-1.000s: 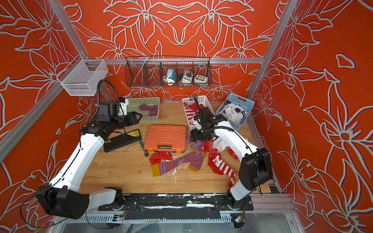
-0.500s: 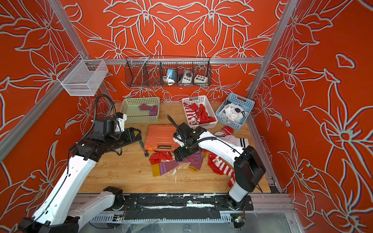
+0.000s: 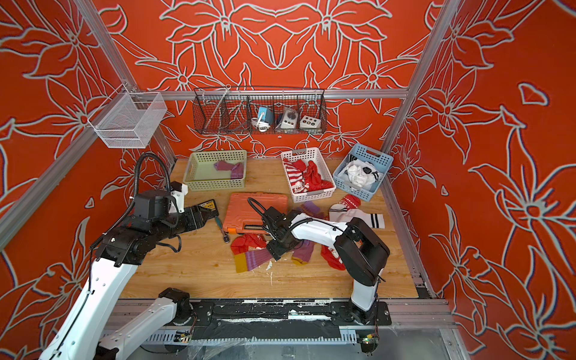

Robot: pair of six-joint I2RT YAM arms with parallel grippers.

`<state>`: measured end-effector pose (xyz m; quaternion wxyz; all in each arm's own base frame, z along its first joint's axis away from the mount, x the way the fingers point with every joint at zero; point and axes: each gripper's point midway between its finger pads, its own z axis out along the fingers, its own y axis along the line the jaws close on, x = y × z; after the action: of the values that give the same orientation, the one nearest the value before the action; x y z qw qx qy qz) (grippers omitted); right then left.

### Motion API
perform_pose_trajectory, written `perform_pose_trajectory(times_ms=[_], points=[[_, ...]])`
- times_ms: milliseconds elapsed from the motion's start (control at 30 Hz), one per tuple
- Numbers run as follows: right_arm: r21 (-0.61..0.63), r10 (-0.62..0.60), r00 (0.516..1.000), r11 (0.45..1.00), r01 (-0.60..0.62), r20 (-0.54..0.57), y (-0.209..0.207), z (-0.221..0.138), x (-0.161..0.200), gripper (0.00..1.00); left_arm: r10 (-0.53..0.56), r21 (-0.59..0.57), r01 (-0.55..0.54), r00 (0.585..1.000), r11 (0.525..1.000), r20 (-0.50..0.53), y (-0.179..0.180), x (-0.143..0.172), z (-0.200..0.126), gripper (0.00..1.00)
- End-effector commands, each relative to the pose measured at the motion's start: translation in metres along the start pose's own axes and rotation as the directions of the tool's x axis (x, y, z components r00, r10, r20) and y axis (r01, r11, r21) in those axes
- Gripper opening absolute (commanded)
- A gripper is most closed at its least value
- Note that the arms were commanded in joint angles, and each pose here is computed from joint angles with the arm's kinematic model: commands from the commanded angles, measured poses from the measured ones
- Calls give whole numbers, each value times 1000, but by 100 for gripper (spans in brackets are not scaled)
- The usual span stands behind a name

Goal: Sort the socks into the basket by color
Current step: Pick up the sock from the center of the board.

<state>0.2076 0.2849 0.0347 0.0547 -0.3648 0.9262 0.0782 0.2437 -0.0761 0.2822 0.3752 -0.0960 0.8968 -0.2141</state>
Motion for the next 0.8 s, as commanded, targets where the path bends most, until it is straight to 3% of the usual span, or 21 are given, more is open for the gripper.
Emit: perform_pose_trajectory(times_ms=[0, 133, 233, 300, 567, 767], points=[[30, 20, 1000, 999, -21, 15, -5, 8, -1, 64, -1, -6, 1, 1000, 1000, 3, 0, 1, -5, 53], [10, 25, 999, 1000, -25, 29, -1, 3, -1, 28, 4, -5, -4, 1000, 1000, 1, 0, 2, -5, 53], [-20, 17, 998, 1000, -16, 55, 5, -12, -3, 8, 8, -1, -8, 1000, 1000, -2, -1, 3, -4, 53], [-42, 13, 997, 999, -10, 80, 10, -25, -7, 1, 13, 10, -13, 1000, 1000, -8, -3, 5, -2, 53], [-116, -16, 979, 992, 40, 202, 28, -88, -25, 0, 50, 68, -47, 997, 997, -51, -17, 19, 13, 53], [-156, -3, 942, 986, 59, 335, 36, -139, -47, 0, 111, 191, -107, 994, 976, -9, -47, 29, 19, 54]])
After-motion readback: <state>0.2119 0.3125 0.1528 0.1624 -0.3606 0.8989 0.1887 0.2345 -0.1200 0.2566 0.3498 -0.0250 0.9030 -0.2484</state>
